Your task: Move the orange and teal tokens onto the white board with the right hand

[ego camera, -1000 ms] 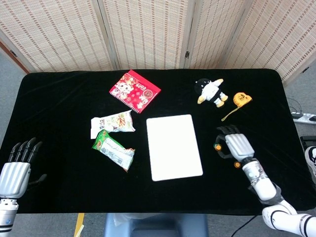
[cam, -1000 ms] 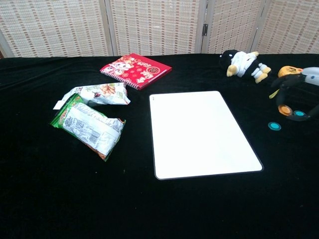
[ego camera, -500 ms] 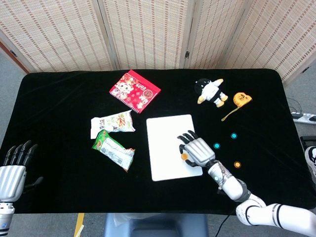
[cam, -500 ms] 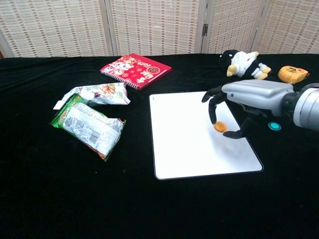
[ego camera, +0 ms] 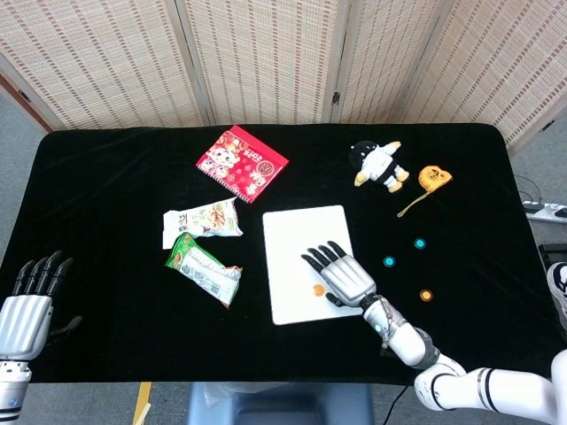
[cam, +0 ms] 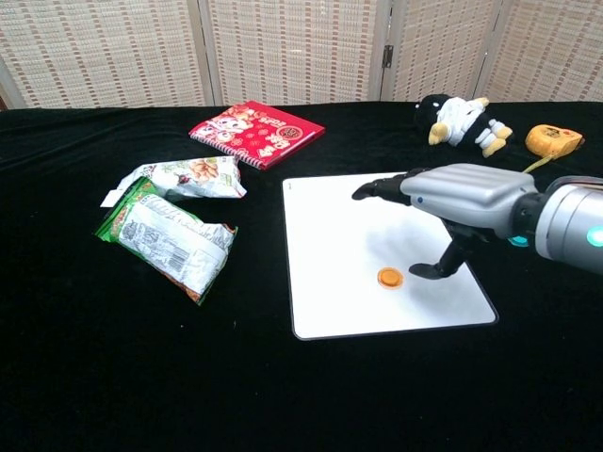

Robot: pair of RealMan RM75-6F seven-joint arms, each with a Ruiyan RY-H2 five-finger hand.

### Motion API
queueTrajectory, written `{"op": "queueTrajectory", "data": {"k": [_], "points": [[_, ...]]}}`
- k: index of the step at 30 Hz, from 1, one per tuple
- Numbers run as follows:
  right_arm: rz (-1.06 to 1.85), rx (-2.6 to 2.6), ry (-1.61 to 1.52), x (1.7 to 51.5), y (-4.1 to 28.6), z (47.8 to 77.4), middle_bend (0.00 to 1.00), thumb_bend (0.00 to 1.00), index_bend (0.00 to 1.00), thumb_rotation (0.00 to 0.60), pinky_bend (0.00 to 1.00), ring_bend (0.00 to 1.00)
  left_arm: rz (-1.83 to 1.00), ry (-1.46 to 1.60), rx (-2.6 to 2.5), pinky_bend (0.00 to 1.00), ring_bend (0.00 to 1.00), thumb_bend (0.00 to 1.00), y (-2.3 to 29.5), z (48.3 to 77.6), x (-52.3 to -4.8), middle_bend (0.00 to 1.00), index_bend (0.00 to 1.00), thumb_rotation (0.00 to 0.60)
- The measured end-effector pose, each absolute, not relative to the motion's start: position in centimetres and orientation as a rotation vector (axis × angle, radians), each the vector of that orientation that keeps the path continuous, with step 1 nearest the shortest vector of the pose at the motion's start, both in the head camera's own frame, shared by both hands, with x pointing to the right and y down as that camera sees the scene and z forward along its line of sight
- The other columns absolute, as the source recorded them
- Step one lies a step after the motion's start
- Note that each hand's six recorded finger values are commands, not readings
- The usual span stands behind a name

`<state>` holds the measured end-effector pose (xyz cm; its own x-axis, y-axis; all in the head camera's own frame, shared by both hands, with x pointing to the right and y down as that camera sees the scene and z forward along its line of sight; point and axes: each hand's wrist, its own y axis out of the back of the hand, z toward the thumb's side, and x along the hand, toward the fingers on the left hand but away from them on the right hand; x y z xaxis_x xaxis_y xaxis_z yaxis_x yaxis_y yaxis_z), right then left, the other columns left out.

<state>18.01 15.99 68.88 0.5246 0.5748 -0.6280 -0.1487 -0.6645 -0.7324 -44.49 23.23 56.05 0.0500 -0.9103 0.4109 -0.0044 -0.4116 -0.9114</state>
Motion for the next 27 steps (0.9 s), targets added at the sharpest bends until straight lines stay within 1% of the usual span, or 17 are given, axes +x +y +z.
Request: {"op": "queueTrajectory", "data": {"k": [1, 3, 6, 11, 17, 23, 27], "points": [[1.199, -1.988, -0.363, 18.5, 15.9, 68.7, 0.08, 0.37, 0.07, 0.6, 0.0, 0.08, -1.468, 0.953, -1.549, 0.0, 0.05, 0.22, 23.2, 56.1, -44.5, 0.02, 0.0, 0.6], [1.226, -1.97, -0.411, 20.3, 15.5, 68.3, 0.09, 0.37, 0.17, 0.6, 0.0, 0.08, -1.469, 0.951, -1.551, 0.0, 0.05, 0.22, 23.2, 56.2, -44.5, 0.02, 0.0, 0.6], [1.289, -1.942, -0.471, 23.7, 15.3, 67.8, 0.09, 0.37, 0.27, 0.6, 0.0, 0.07, -1.466, 0.947, -1.557, 0.0, 0.05, 0.22, 23.1, 56.4, -44.3, 0.02, 0.0, 0.6], [1.43, -1.898, -0.507, 29.8, 16.5, 67.7, 0.09, 0.37, 0.29, 0.6, 0.0, 0.07, -1.452, 0.942, -1.571, 0.0, 0.05, 0.22, 23.0, 56.6, -43.7, 0.01, 0.0, 0.6], [1.536, -1.893, -0.541, 33.9, 17.9, 68.5, 0.09, 0.37, 0.3, 0.6, 0.0, 0.07, -1.437, 0.932, -1.581, 0.0, 0.05, 0.22, 22.7, 56.8, -43.1, 0.02, 0.0, 0.6], [1.588, -1.892, -0.51, 35.6, 19.6, 69.9, 0.09, 0.37, 0.3, 0.6, 0.0, 0.06, -1.434, 0.935, -1.584, 0.0, 0.05, 0.22, 22.6, 56.6, -43.0, 0.01, 0.0, 0.6], [1.603, -1.89, -0.529, 36.1, 19.9, 70.3, 0.11, 0.37, 0.35, 0.6, 0.0, 0.07, -1.431, 0.938, -1.59, 0.0, 0.05, 0.22, 22.6, 56.5, -43.1, 0.02, 0.0, 0.6]]}}
